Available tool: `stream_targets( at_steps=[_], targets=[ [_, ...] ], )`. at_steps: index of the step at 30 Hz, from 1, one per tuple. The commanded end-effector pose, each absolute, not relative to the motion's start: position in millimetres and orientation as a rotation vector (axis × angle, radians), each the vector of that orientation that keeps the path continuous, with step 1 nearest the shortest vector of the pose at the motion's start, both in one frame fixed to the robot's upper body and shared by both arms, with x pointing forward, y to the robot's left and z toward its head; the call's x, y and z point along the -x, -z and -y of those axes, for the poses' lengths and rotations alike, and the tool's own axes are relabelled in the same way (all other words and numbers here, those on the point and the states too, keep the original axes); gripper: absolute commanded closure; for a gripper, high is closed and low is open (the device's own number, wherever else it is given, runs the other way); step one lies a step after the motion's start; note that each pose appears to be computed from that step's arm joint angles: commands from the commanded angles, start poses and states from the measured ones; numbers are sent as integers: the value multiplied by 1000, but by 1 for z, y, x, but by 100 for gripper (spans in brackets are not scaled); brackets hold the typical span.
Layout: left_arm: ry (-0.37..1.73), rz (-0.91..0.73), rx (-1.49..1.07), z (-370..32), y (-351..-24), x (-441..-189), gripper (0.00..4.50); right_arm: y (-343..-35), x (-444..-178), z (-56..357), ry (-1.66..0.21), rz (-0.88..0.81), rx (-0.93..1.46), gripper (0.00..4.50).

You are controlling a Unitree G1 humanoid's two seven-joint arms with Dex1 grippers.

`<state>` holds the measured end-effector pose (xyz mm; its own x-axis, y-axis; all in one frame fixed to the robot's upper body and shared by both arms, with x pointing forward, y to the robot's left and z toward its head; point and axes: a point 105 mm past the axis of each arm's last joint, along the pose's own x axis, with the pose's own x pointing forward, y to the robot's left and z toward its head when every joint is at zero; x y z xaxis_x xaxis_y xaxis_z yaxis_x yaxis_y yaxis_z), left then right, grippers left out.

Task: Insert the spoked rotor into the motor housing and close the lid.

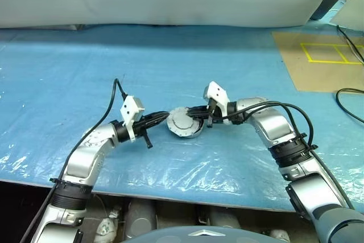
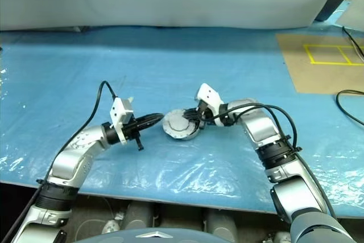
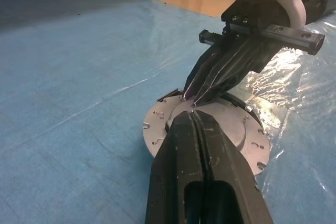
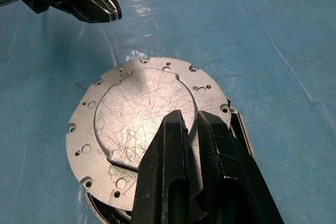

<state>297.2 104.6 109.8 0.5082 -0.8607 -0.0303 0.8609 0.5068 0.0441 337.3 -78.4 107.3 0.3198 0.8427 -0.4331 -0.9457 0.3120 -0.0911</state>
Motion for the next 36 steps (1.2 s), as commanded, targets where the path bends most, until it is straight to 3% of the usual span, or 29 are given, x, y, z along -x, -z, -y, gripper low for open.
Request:
stream_targets(
  at_steps=[1, 4, 7, 17, 18, 36],
  targets=[
    [1047, 31, -75, -105, -116, -295, 450, -118, -338, 91, -1203, -342, 317, 411],
    [1048, 33, -77, -104, -116, -295, 450, -140, -337, 89, -1220, -298, 227, 411],
    [1054, 35, -73, -101, -118, -295, 450, -142, -337, 88, -1205, -278, 245, 353],
    [1055, 31, -67, -100, -121, -294, 450, -132, -325, 67, -1265, -276, 260, 18],
    [1054, 31, -67, -100, -121, -294, 450, -131, -325, 67, -1265, -280, 266, 4],
    [1042, 13, -68, -101, -117, -293, 450, -115, -321, 59, -1309, -285, 370, 4]
  ],
)
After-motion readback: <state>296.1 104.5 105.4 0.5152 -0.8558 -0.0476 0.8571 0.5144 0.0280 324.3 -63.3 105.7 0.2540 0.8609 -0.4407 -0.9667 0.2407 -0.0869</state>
